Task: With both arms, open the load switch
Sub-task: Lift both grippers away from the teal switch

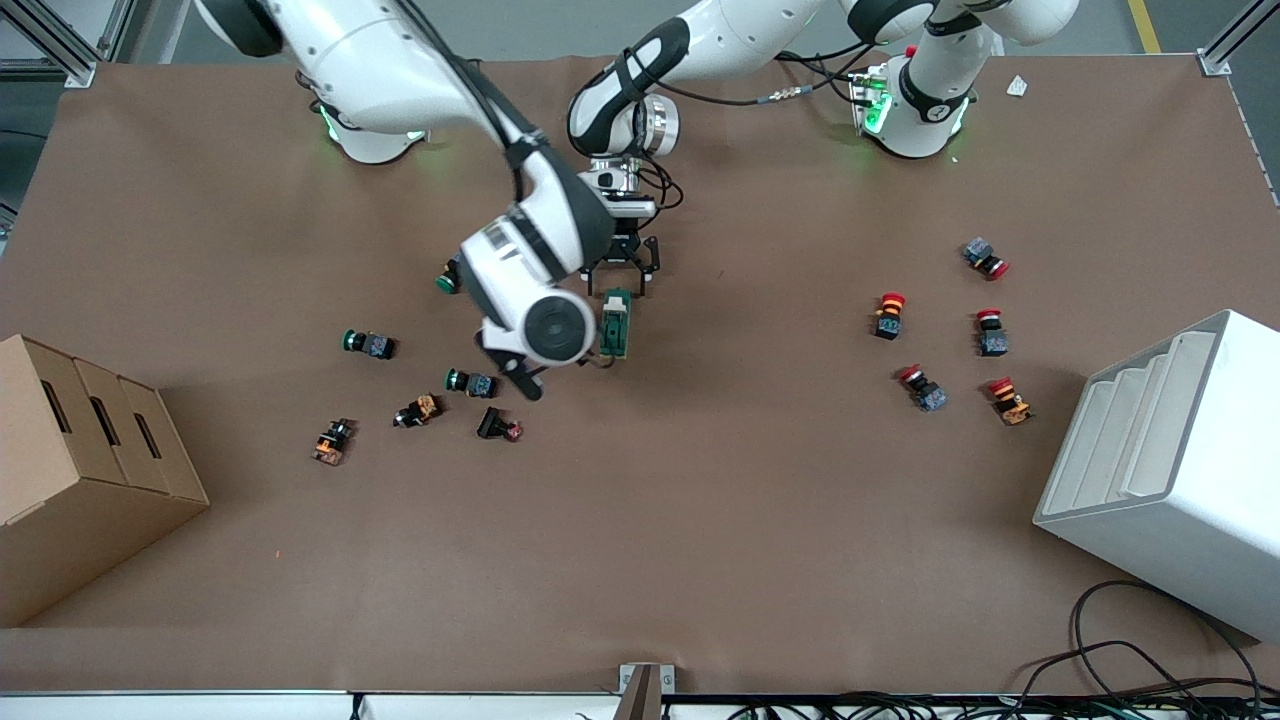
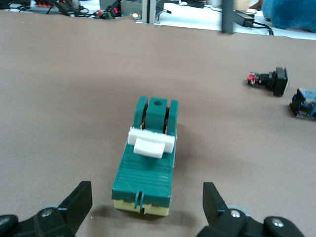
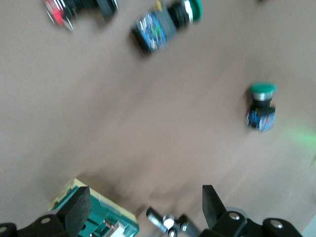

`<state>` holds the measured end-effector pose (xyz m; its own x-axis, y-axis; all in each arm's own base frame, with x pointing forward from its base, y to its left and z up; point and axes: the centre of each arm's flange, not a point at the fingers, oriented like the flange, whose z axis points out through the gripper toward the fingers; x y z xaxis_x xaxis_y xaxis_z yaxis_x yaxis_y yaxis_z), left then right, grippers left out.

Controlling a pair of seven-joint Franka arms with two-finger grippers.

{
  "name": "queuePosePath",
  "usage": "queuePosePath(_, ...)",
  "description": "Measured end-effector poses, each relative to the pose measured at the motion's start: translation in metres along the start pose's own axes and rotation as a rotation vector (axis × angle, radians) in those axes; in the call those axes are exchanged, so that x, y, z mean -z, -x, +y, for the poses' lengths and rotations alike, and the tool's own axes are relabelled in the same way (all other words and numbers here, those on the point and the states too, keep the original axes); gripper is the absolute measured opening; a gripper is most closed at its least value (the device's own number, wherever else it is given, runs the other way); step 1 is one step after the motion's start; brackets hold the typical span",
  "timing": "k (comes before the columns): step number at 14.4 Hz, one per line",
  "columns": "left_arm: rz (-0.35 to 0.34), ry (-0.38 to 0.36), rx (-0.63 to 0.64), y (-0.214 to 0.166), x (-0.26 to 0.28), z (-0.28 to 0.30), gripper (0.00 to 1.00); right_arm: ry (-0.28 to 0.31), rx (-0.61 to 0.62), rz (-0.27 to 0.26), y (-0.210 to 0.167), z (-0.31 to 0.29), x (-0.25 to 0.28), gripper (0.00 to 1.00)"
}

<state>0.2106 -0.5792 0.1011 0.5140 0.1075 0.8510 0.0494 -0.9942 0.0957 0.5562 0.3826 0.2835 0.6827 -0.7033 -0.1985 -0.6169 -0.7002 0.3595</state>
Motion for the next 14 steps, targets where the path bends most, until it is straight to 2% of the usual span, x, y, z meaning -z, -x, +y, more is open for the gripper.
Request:
queuePosePath(4, -0.069, -0.120, 0.027, -0.062, 0.013, 0.024, 0.99, -0.075, 0.207, -0.026, -0.097, 0.051, 0.048, 1.00)
queuePosePath(6, -0.157, -0.200, 0.010, -0.113, 0.013, 0.038, 1.00, -0.109, 0.328, -0.023, -0.143, 0.087, 0.072, 1.00)
queuePosePath(9, -0.315, -0.271, -0.031, -0.201, 0.004, 0.044, 1.00, -0.148, 0.496, 0.012, -0.202, 0.142, 0.101, 1.00)
queuePosePath(14, -0.476, -0.331, 0.006, -0.337, -0.026, 0.003, 1.00, -0.200, 0.707, 0.087, -0.272, 0.226, 0.135, 1.00)
